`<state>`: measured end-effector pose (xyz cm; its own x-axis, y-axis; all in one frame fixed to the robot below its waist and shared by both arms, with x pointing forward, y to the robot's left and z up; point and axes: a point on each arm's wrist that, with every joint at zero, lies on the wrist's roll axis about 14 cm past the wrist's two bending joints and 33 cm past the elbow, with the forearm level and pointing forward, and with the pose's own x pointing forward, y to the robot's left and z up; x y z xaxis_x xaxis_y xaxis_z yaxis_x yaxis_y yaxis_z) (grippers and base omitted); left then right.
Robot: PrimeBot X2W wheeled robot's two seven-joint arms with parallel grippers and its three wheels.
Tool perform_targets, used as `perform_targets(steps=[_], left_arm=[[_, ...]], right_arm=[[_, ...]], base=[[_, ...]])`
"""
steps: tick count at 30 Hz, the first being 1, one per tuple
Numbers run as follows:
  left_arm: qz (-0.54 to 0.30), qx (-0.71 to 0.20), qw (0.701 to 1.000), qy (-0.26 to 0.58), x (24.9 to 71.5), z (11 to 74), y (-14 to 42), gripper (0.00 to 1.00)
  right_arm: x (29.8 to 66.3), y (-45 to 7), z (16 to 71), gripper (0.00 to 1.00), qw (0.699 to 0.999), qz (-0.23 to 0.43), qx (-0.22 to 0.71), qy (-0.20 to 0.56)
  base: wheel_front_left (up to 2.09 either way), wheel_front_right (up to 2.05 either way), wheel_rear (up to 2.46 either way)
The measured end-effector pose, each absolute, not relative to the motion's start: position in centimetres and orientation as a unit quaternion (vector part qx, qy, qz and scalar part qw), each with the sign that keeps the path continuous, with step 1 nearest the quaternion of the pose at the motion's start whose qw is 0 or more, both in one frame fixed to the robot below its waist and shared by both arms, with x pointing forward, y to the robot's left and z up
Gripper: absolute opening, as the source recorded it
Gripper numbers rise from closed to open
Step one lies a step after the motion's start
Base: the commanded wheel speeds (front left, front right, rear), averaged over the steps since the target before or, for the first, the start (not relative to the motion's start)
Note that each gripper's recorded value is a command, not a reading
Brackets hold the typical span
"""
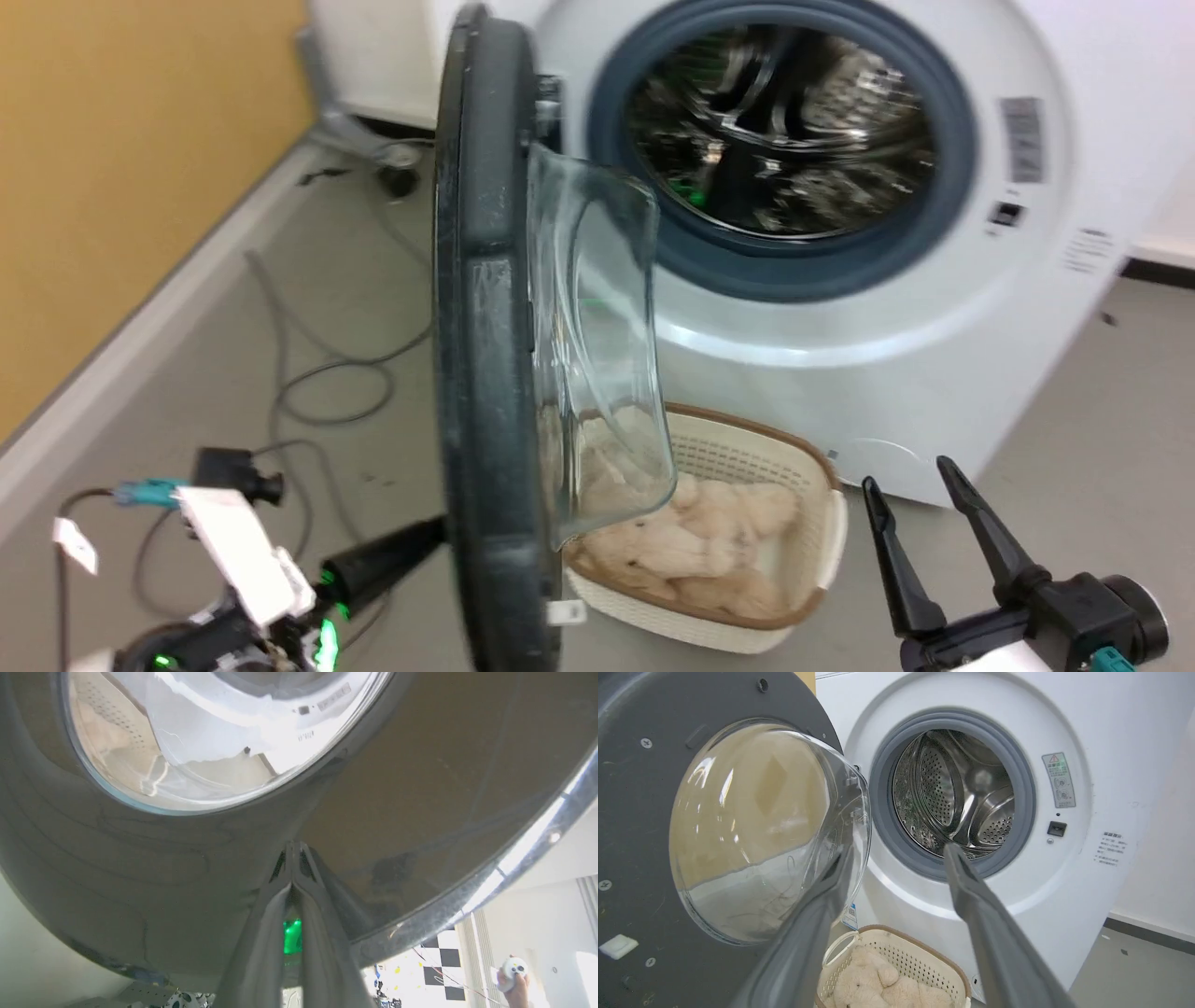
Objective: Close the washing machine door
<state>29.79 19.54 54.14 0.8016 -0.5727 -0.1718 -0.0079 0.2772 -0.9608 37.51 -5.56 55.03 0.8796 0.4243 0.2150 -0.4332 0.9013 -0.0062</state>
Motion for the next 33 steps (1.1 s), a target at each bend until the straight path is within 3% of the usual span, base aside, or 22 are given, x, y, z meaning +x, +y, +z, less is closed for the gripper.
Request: perform_targets(steps=[11, 20, 33], left_arm=[[-0.268, -0.561, 0.719, 0.31, 33.3, 51.9, 10.6, 0.0], [-0.327, -0.591, 0.67, 0.309, 37.2, 51.3, 1.4, 0.0], [-0.293, -0.622, 0.687, 0.237, 45.2, 51.7, -5.8, 0.0]], right_arm=[[36.5, -12.4, 54.2, 1.0, 0.988, 0.12, 0.011, -0.096], [35.2, -18.7, 53.0, 1.0, 0.997, 0.022, -0.002, -0.075], [33.3, -23.8, 52.1, 1.0, 0.997, -0.064, -0.013, -0.051]], base=[[0.0, 0.0, 0.0], [0.0, 0.0, 0.0], [0.0, 0.0, 0.0]])
